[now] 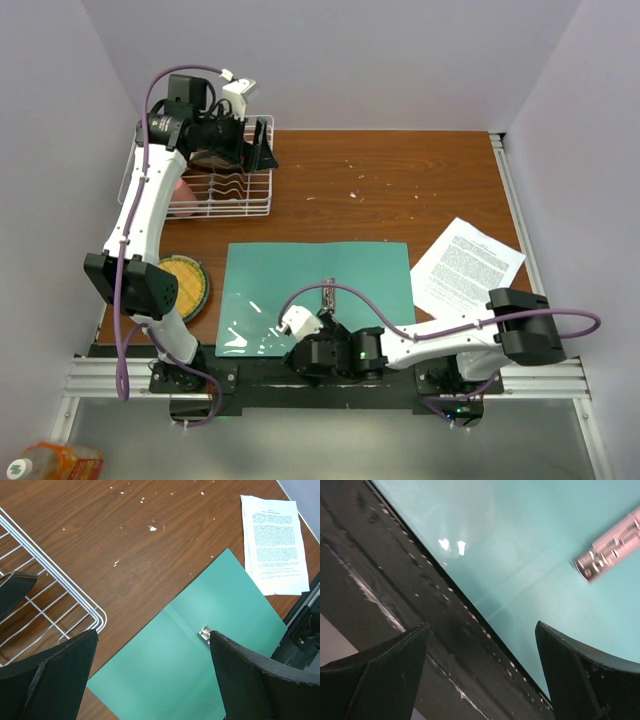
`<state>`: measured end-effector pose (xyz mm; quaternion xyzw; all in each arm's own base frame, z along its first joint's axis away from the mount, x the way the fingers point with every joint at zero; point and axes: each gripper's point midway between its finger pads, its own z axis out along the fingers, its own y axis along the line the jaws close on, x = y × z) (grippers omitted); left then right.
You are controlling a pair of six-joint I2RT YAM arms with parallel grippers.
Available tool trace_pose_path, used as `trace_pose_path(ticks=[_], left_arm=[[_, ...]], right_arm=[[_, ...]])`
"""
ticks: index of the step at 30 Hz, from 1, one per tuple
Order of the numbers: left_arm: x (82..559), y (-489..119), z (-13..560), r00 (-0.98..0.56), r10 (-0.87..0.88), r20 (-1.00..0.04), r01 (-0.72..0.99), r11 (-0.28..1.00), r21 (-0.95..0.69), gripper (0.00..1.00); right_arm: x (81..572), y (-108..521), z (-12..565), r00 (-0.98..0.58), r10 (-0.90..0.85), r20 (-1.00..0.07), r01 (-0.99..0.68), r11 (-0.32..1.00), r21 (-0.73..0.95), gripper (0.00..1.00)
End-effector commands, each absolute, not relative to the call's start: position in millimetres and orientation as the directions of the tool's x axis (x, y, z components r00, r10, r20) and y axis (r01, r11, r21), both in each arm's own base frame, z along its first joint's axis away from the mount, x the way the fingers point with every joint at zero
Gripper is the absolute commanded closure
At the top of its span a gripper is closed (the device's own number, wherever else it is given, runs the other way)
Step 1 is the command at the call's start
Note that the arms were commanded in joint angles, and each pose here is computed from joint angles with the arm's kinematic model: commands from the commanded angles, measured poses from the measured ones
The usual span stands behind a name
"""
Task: Put the files into the folder
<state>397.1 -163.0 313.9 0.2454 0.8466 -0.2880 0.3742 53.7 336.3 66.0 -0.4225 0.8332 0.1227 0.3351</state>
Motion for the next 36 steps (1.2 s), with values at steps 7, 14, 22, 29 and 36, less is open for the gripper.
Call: trace_pose_path(ticks=[7, 14, 22, 29, 36], left_arm=[[394, -171, 309, -0.587, 0.184, -0.788, 0.66, 0.673, -0.334, 0.0], [393, -172, 286, -0.615, 0.191, -0.765, 0.652, 0.669, -0.357, 0.0], [394, -172, 284, -0.606, 0.193, -0.772, 0.656, 0.669, -0.349, 0.0], [392, -172, 284, -0.603, 0.191, -0.775, 0.662, 0.662, -0.352, 0.0], [389, -171, 281, -0.596, 0.204, -0.776, 0.667, 0.665, -0.337, 0.0]], right_arm=[[149, 309, 71, -0.586, -0.343, -0.734, -0.472, 0.881, -0.035, 0.34], [191, 333, 68, -0.594, -0.299, -0.747, -0.396, 0.917, -0.052, 0.34], [191, 333, 49, -0.636, -0.266, -0.724, -0.352, 0.935, -0.034, 0.69], [193, 337, 46, -0.647, -0.255, -0.719, -0.327, 0.944, -0.04, 0.66], [197, 335, 83, -0.623, -0.177, -0.762, -0.283, 0.959, 0.008, 0.36]])
